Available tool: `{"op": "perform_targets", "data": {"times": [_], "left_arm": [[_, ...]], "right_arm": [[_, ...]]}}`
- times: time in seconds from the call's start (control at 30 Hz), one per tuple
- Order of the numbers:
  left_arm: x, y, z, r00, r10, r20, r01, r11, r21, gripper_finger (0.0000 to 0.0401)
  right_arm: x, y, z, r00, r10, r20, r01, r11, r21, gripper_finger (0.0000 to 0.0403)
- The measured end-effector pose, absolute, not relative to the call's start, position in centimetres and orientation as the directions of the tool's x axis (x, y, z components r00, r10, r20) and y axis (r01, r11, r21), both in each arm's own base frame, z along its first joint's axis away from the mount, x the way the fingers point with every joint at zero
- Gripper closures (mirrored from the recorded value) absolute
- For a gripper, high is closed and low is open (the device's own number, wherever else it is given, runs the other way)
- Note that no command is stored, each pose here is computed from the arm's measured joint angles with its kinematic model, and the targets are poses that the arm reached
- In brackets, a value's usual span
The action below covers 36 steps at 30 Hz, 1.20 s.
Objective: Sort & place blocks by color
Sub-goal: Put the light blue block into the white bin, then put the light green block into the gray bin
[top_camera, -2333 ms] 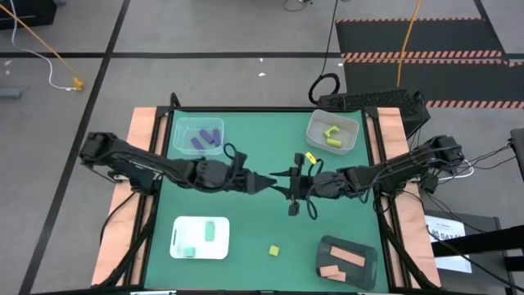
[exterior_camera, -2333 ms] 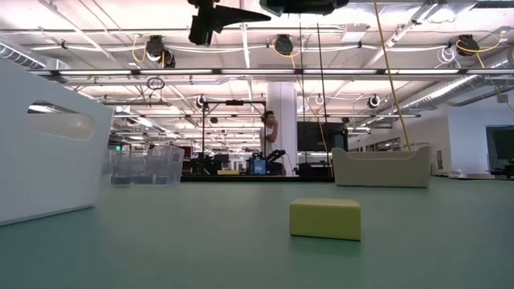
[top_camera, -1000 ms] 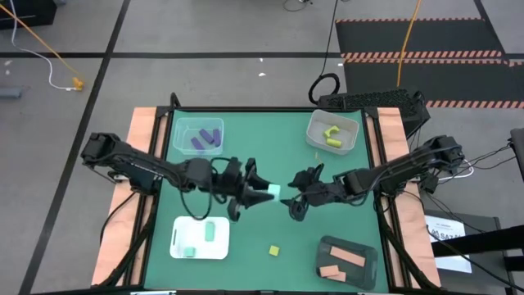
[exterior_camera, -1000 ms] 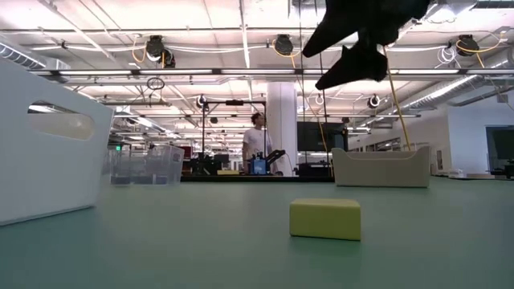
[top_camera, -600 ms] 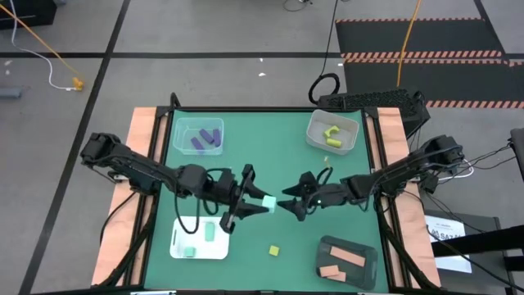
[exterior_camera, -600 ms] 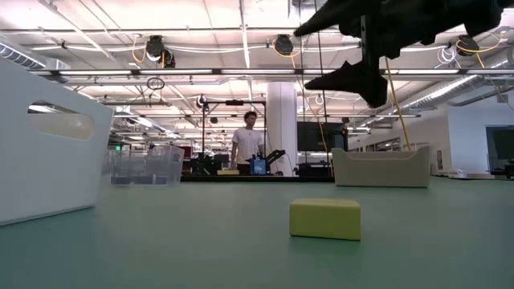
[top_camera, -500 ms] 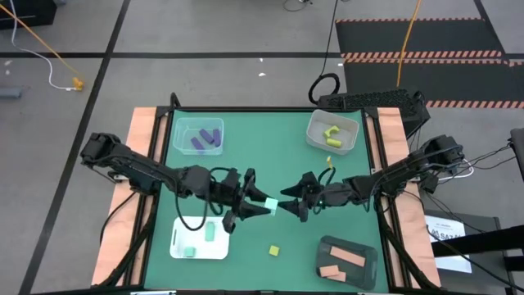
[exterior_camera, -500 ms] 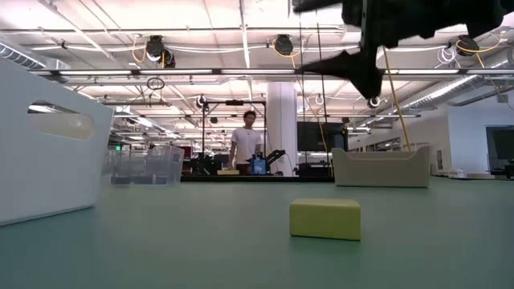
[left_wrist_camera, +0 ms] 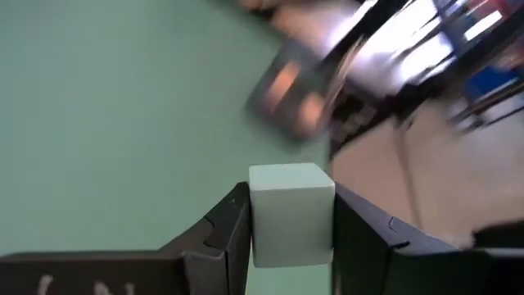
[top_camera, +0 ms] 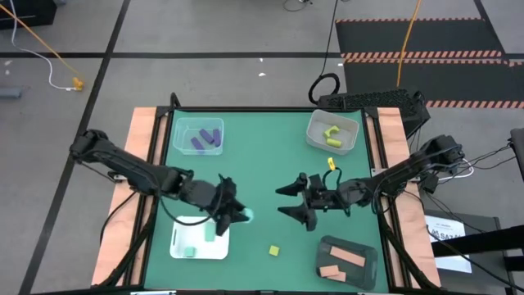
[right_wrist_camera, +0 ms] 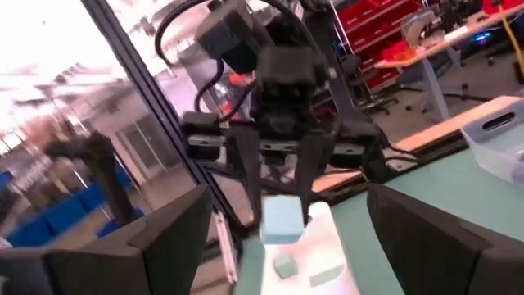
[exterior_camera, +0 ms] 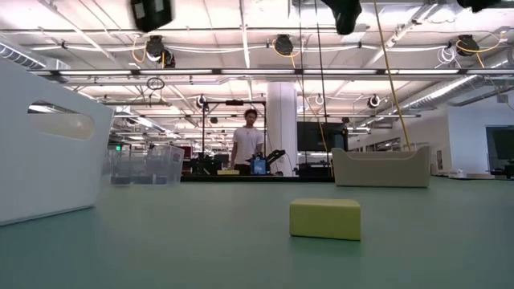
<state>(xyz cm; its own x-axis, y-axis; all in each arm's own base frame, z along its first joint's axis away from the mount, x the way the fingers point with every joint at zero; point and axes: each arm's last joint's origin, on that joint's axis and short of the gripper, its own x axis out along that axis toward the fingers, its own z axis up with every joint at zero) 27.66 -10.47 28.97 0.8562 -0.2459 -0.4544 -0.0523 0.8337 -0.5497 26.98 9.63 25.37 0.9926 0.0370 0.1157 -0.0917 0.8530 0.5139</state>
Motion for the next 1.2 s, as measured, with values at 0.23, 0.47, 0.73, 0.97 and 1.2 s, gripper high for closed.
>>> {"op": "perform_targets", "data": {"times": [0.23, 0.47, 0.73, 0.97, 1.2], "left_arm": [[22.2, -13.0, 26.9, 0.580, -0.252, -0.775, -0.306, 0.814, -0.494, 0.0268], [19.8, -16.6, 24.6, 0.421, -0.221, -0.880, -0.414, 0.816, -0.403, 0.0268], [19.4, -18.3, 21.9, 0.318, -0.148, -0.937, -0.462, 0.838, -0.289, 0.0250], [19.4, -18.6, 21.6, 0.310, -0.145, -0.940, -0.491, 0.822, -0.288, 0.0168], [19.4, -18.6, 21.6, 0.292, -0.165, -0.942, -0.492, 0.819, -0.295, 0.0131]], "right_arm": [[28.6, 11.1, 27.1, 0.984, 0.055, -0.172, 0.010, 0.935, 0.355, 0.0100], [29.2, 12.5, 26.1, 0.925, 0.064, -0.374, 0.047, 0.958, 0.281, 0.0105], [30.6, 14.6, 21.8, 0.860, 0.151, -0.487, 0.014, 0.948, 0.318, 0.0105], [31.4, 15.7, 18.4, 0.797, 0.198, -0.570, 0.007, 0.942, 0.336, 0.0106], [31.6, 16.8, 15.6, 0.722, 0.277, -0.634, -0.083, 0.944, 0.319, 0.0106]]}}
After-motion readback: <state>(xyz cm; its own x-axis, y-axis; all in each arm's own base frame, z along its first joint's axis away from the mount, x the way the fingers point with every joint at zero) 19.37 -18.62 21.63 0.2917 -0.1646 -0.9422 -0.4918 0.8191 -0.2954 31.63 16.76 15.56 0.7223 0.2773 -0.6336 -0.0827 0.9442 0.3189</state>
